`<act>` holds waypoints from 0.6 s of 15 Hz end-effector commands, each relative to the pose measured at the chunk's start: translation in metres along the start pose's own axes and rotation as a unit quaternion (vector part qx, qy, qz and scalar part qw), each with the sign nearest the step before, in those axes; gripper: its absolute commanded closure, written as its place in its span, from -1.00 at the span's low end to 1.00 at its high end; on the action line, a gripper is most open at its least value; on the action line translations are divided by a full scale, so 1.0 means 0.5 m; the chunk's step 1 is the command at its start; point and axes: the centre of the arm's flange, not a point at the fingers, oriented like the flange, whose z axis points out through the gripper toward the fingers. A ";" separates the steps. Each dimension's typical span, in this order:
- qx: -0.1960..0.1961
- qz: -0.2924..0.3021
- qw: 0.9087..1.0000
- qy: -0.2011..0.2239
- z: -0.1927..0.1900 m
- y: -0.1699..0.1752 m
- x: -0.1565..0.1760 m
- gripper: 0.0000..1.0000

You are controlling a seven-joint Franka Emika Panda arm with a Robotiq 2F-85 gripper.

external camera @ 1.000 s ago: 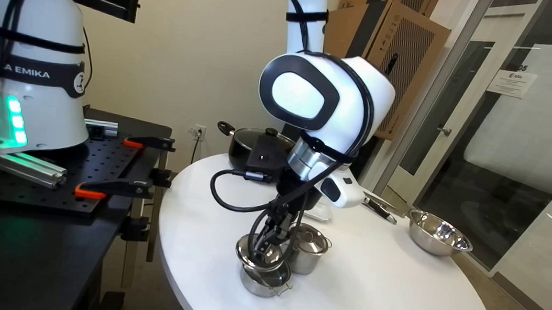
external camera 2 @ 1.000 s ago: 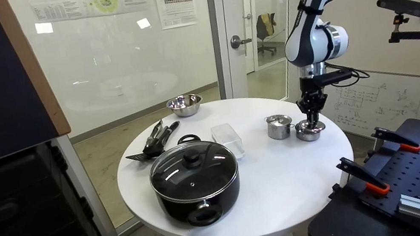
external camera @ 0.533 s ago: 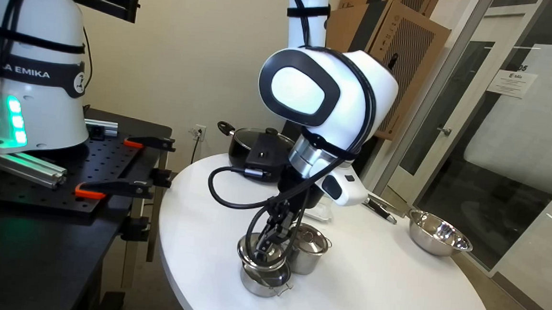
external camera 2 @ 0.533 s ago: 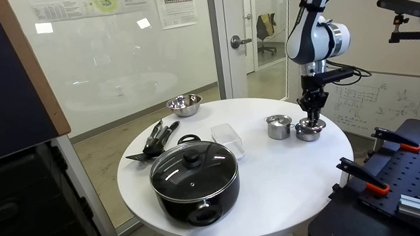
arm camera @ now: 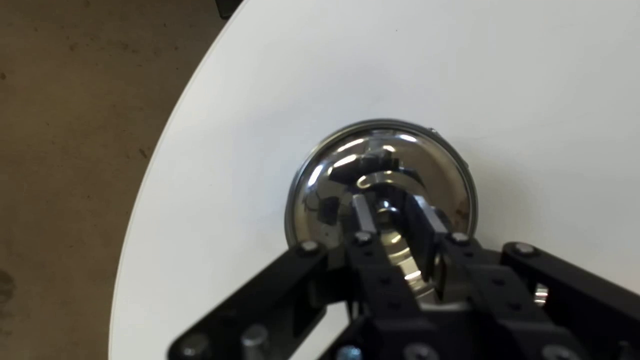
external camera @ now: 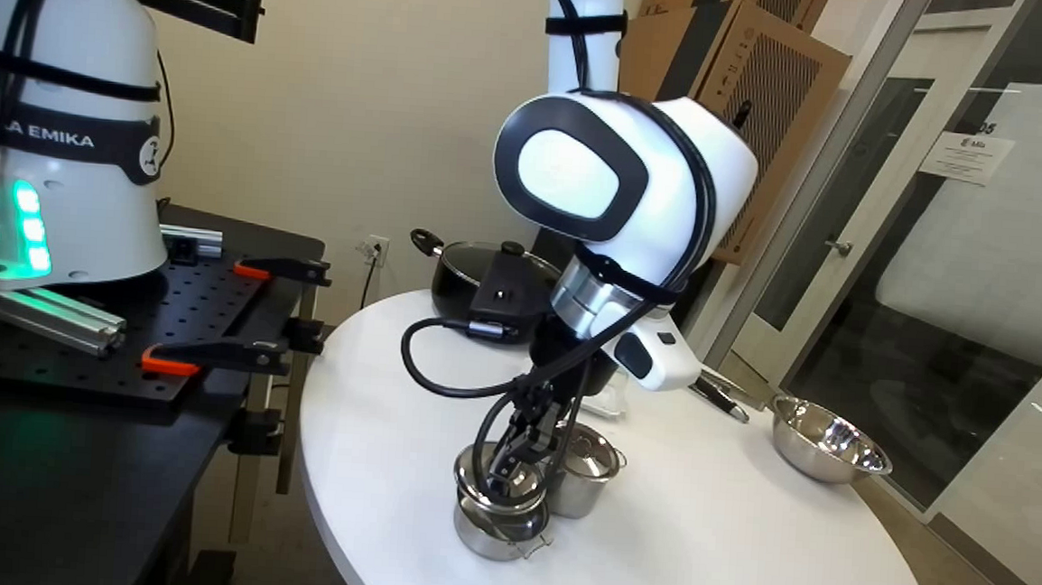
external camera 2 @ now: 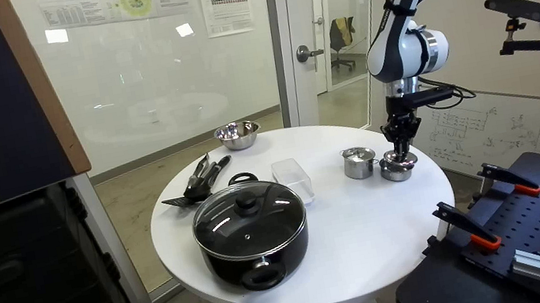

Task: Take the lid and cover the smaller pot

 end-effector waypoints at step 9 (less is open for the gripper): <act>-0.008 0.016 1.000 -0.007 0.044 -0.008 0.046 0.88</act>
